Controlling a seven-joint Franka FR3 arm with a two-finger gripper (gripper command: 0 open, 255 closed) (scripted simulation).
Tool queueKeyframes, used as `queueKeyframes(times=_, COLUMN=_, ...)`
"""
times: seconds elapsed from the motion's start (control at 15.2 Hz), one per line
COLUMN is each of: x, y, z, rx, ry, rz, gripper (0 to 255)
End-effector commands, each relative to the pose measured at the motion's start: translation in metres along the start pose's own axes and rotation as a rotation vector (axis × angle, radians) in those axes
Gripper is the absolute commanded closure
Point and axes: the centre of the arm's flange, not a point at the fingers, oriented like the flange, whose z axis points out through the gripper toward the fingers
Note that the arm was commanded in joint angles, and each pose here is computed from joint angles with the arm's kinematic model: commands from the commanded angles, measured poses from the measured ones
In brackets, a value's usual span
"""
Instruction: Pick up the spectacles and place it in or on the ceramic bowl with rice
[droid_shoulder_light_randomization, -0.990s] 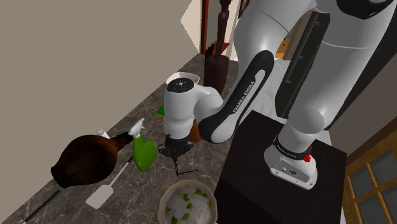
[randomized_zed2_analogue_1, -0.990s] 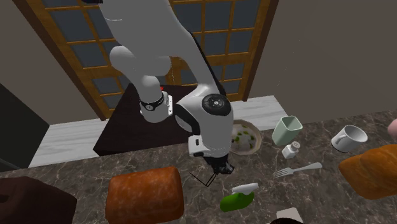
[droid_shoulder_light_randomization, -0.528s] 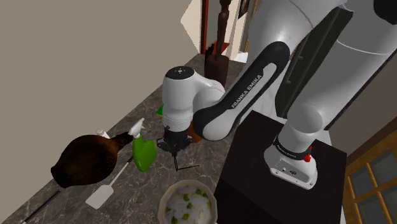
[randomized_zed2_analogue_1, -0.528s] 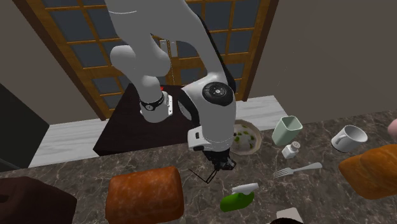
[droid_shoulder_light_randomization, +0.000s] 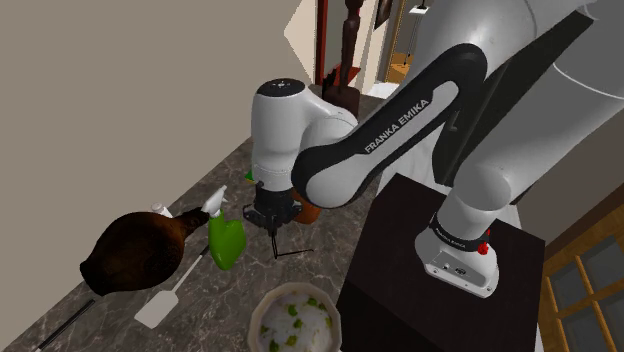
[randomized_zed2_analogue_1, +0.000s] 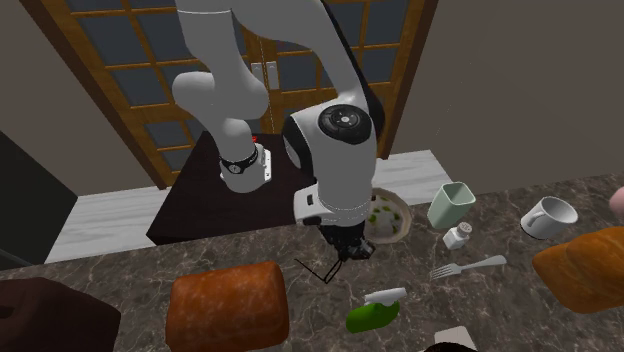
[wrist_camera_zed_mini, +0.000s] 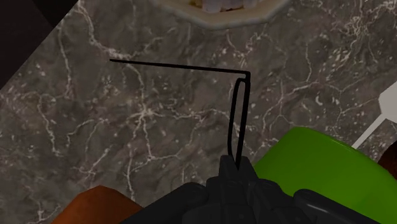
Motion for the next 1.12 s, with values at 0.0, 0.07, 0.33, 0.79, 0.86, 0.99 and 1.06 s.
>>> queueKeyframes(times=0.0, x=-0.001, y=-0.001, z=-0.011, rx=0.0, ry=-0.001, rz=0.0, gripper=255)
queueKeyframes(times=0.07, x=-0.001, y=-0.002, z=-0.016, rx=0.0, ry=-0.001, rz=0.0, gripper=255)
queueKeyframes(times=0.33, x=0.0, y=-0.004, z=-0.037, rx=0.0, ry=-0.001, rz=0.0, gripper=255)
queueKeyframes(times=0.79, x=-0.039, y=-0.013, z=-0.057, rx=0.0, ry=-0.001, rz=0.0, gripper=255)
queueKeyframes(times=0.86, x=-0.052, y=-0.016, z=-0.057, rx=0.0, ry=-0.001, rz=0.0, gripper=255)
queueKeyframes(times=0.99, x=-0.078, y=-0.02, z=-0.059, rx=0.0, ry=-0.001, rz=0.0, gripper=255)
queueKeyframes(times=1.06, x=-0.091, y=-0.022, z=-0.06, rx=0.0, ry=-0.001, rz=0.0, gripper=255)
